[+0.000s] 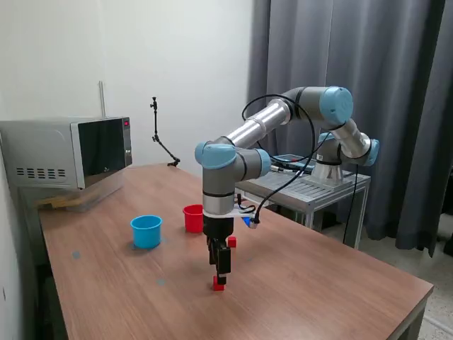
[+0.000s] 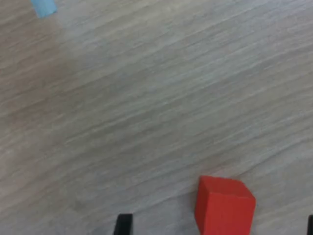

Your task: Place red objects in the red bin, and blue objects in the blue bin.

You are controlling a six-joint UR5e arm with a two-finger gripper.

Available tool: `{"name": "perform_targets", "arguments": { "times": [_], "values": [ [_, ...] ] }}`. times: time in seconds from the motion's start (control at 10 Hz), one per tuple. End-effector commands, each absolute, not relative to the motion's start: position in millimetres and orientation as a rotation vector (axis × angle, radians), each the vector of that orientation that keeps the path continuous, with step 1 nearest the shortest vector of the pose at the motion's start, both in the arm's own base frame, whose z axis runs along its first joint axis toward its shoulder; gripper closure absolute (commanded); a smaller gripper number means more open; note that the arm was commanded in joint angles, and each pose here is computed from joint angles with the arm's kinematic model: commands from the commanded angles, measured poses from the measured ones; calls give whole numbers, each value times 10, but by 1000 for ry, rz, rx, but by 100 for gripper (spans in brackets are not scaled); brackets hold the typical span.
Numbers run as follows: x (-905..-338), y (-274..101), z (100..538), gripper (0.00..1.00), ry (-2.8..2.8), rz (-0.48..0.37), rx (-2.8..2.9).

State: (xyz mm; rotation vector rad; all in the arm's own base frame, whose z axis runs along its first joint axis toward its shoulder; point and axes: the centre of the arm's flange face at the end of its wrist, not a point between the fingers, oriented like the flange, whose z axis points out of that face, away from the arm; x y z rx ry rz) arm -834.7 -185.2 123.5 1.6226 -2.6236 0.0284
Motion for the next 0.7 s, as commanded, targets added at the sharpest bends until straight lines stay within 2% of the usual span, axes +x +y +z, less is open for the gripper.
{"name": "perform_targets", "arguments": {
  "times": [0.0, 0.6],
  "values": [
    [-8355, -1887, 1239, 0, -2627, -17, 1636],
    [-8342, -1914, 1110, 0, -2638, -3, 1643]
  ]
}}
